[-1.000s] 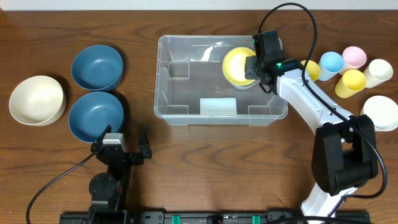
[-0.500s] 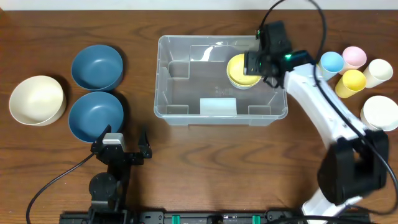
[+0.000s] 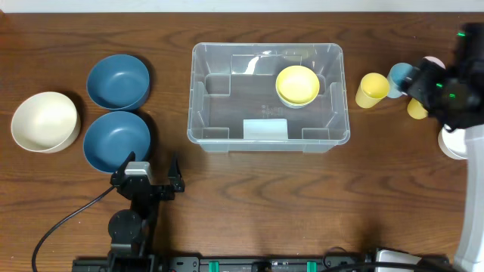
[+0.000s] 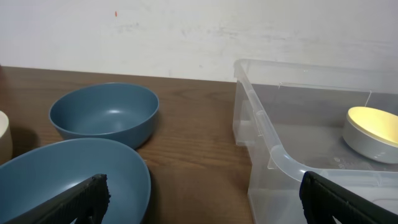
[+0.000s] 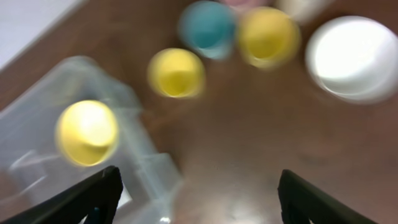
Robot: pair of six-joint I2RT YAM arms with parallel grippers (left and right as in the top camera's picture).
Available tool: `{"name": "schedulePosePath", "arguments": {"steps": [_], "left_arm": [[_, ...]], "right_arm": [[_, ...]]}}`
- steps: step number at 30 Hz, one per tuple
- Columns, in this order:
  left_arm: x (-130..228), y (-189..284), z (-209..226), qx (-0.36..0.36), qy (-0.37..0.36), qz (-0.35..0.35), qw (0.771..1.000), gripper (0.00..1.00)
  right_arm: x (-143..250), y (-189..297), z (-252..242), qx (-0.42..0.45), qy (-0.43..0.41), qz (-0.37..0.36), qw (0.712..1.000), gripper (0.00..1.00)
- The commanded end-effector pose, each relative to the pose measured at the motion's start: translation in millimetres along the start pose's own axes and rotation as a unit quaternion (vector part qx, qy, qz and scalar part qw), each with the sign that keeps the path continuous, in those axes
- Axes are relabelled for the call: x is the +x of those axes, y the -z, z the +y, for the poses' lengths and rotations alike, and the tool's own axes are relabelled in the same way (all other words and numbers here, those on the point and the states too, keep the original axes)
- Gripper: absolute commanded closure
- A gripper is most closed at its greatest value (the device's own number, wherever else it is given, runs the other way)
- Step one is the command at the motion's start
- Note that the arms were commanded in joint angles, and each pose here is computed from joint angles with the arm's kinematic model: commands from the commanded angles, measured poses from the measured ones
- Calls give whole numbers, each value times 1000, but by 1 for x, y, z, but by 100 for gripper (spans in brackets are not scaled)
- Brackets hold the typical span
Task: Pack container
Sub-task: 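Carry the yellow bowl into the bin and stack it on the grey bowl, then move the right gripper to the white bowl and grasp its rim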
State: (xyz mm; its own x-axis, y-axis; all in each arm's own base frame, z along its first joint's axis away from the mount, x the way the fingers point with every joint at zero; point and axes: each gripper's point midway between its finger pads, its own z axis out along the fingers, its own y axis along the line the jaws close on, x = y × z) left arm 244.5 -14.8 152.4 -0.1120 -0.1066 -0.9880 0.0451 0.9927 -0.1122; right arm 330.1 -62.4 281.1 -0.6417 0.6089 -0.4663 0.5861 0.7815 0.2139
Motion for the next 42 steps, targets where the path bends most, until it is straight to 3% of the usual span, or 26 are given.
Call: {"name": "schedulePosePath", "arguments": {"steps": [1,7,14,26,39,41,42], "left_arm": [[17,-1,6,-15,-9,26,1000,2],[17,-1,6,-15,-9,26,1000,2],[17,-1,6,-15,-9,26,1000,2],[17,-1,6,-15,-9,26,1000,2],[17,-1,6,-15,-9,26,1000,2],[17,-1,6,-15,-9,26,1000,2],[17,-1,6,-15,-9,26,1000,2]], "right_arm": [[-5,-3,-54,55,-86,12,995,18],[-6,-20,-132,109,-202,23,973,18],[12,-75,-192,128,-307,30,943,20],[8,-155,-227,125,-315,-2,941,26],[14,-212,-252,157,-312,14,937,34],[16,-220,-254,159,-313,18,936,37],[19,-225,-255,160,-313,23,936,43]]}}
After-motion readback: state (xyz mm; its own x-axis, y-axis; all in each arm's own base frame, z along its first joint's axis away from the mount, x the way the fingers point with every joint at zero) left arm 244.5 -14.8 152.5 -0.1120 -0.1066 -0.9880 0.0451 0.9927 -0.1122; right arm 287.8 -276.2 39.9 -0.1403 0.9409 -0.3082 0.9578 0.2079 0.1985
